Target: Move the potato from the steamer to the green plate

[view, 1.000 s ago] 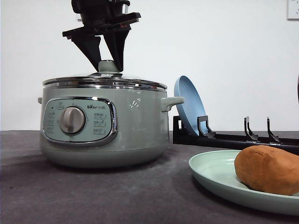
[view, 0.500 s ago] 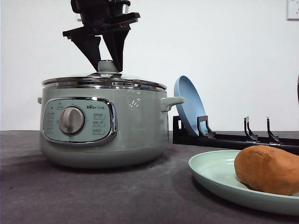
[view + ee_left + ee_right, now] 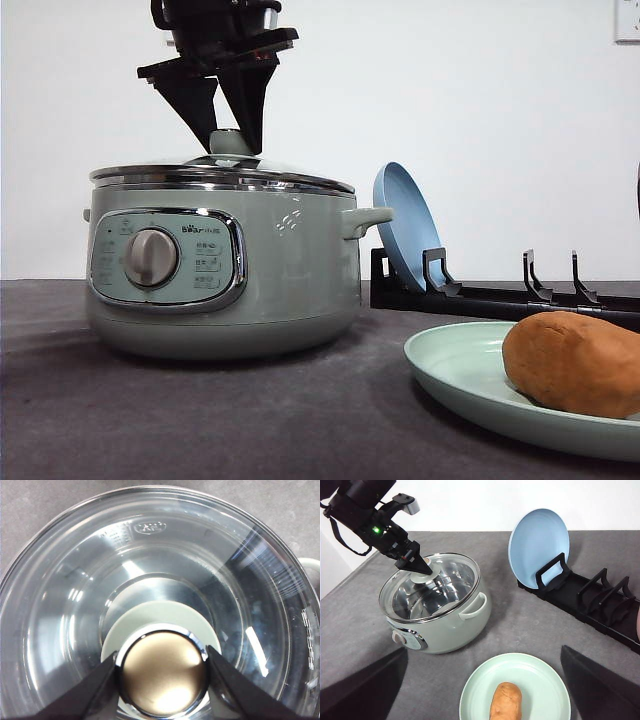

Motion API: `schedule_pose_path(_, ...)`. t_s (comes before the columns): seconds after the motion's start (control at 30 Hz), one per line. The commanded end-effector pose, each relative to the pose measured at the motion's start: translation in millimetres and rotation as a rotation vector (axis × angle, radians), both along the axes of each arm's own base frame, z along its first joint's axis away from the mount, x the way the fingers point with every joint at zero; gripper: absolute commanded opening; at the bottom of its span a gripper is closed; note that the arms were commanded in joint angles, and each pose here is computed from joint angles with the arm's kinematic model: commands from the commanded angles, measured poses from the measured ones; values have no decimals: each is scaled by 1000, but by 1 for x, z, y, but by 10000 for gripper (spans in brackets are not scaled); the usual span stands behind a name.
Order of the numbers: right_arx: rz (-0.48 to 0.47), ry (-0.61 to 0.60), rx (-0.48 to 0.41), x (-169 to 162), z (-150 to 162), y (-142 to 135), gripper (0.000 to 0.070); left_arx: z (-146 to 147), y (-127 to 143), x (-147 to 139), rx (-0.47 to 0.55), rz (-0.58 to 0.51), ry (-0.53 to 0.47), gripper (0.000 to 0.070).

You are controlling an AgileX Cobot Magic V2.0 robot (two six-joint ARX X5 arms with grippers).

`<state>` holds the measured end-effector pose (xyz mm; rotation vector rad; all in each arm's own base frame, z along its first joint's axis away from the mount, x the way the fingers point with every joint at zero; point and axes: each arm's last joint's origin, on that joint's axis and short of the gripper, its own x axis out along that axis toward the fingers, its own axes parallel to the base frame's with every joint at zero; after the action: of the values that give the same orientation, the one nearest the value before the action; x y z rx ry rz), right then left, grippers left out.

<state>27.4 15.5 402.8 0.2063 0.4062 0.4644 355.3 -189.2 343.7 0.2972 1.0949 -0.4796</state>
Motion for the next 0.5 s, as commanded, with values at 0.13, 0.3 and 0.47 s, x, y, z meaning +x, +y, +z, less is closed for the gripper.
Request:
schedule_pose_path(0.13,6,-26,8,-2,5,-1,619,-16,-6,14,-47,-86,29,0)
schedule_pose_path(0.3,6,-26,7,-2,5,-1,619,-17,-1,13,-32,-74,57,0)
schedule_pose_path(0.47,6,-27,7,-2,5,-1,619,-18,1,11,-22,-64,88,57)
